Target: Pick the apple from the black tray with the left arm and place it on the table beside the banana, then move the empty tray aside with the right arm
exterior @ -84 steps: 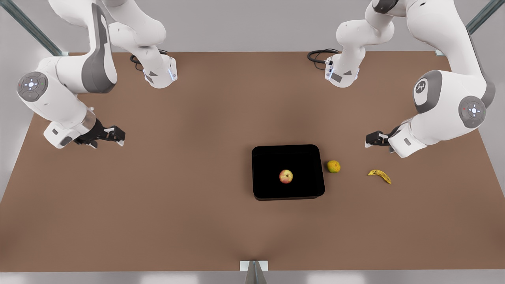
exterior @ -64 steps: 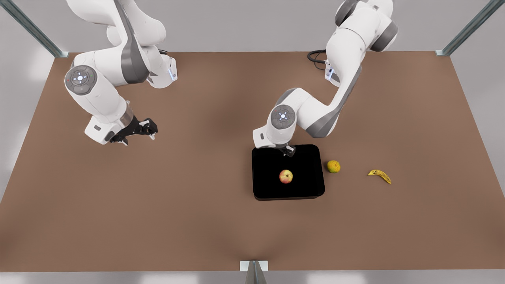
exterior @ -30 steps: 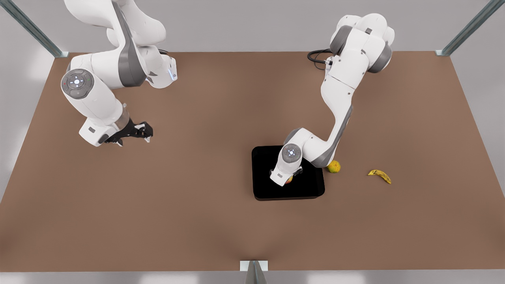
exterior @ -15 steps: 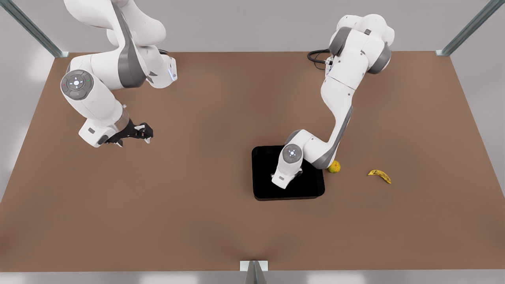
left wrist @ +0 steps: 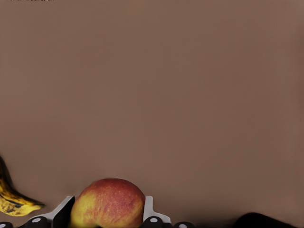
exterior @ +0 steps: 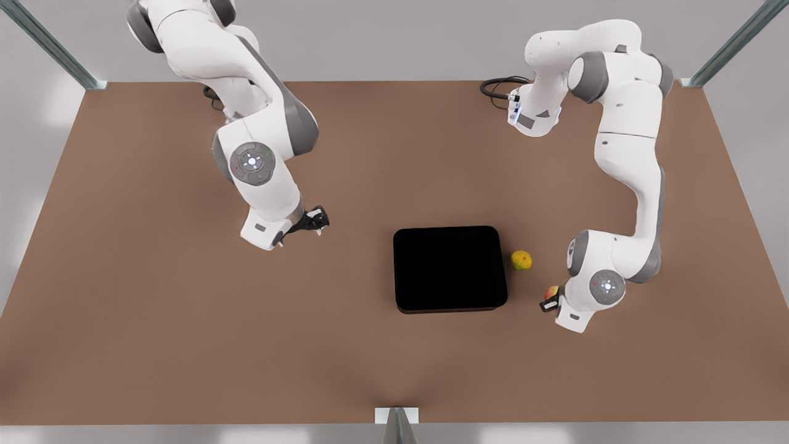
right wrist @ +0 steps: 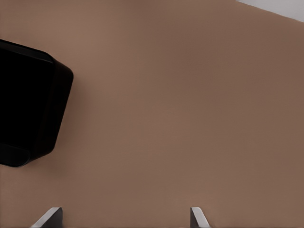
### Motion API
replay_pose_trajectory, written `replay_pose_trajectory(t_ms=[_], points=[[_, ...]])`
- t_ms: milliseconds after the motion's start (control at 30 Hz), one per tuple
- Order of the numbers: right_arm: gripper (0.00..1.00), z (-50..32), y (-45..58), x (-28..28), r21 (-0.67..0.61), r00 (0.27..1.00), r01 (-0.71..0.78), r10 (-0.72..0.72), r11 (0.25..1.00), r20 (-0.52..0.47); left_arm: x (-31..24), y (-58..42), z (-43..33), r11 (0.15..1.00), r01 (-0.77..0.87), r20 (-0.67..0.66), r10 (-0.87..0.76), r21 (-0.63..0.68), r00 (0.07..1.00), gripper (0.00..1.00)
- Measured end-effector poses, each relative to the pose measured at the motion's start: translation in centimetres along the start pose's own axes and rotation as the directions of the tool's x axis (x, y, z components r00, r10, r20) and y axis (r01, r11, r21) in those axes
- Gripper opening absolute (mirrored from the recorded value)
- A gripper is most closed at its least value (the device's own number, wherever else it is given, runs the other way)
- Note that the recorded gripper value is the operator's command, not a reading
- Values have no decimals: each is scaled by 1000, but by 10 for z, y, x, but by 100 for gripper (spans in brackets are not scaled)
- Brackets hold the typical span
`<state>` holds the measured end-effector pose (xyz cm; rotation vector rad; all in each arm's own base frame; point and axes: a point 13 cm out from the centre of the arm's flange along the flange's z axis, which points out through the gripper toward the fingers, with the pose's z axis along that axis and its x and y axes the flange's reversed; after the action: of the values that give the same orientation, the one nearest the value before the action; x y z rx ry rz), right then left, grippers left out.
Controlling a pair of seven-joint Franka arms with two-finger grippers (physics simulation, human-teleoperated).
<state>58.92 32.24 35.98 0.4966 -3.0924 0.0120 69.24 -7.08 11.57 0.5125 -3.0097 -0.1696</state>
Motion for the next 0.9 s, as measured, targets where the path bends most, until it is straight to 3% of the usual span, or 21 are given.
replay_pose_trajectory(t_ms=[33, 100, 233, 267, 333, 400, 533, 733, 900], points=[[100, 21, 16, -4, 13, 1000, 16, -16, 1000, -10, 0, -7, 1, 1000, -27, 11, 27, 6, 1000, 71], [100, 55, 42, -10, 39, 999, 37, -36, 999, -21, 0, -6, 15, 998, -59, 13, 59, 12, 998, 100], [100, 94, 55, -27, 95, 1000, 30, -29, 995, -7, -4, -4, 27, 993, -111, 35, 110, 27, 993, 100], [100, 100, 61, -33, 100, 1000, 21, -22, 995, 1, -14, -12, -13, 990, -129, 86, 125, 47, 988, 100], [98, 113, 68, -40, 105, 1000, -10, 9, 994, 12, -25, -26, -190, 977, -168, 226, 134, 134, 965, 100], [100, 128, 74, -43, 108, 998, -55, 54, 993, 14, 19, 30, -270, 975, -166, 246, 127, 144, 961, 100], [100, 161, 88, -50, 93, 990, -142, 139, 986, 34, 54, 34, -279, 963, -216, 181, 186, 160, 966, 100], [100, 197, 137, -75, 17, 971, -214, 211, 977, 110, 60, 62, -333, 951, -238, 169, 206, 198, 964, 100], [100, 226, 164, -81, -64, 954, -267, 273, 962, 126, 69, 95, -334, 952, -188, 88, 171, 242, 981, 100]])
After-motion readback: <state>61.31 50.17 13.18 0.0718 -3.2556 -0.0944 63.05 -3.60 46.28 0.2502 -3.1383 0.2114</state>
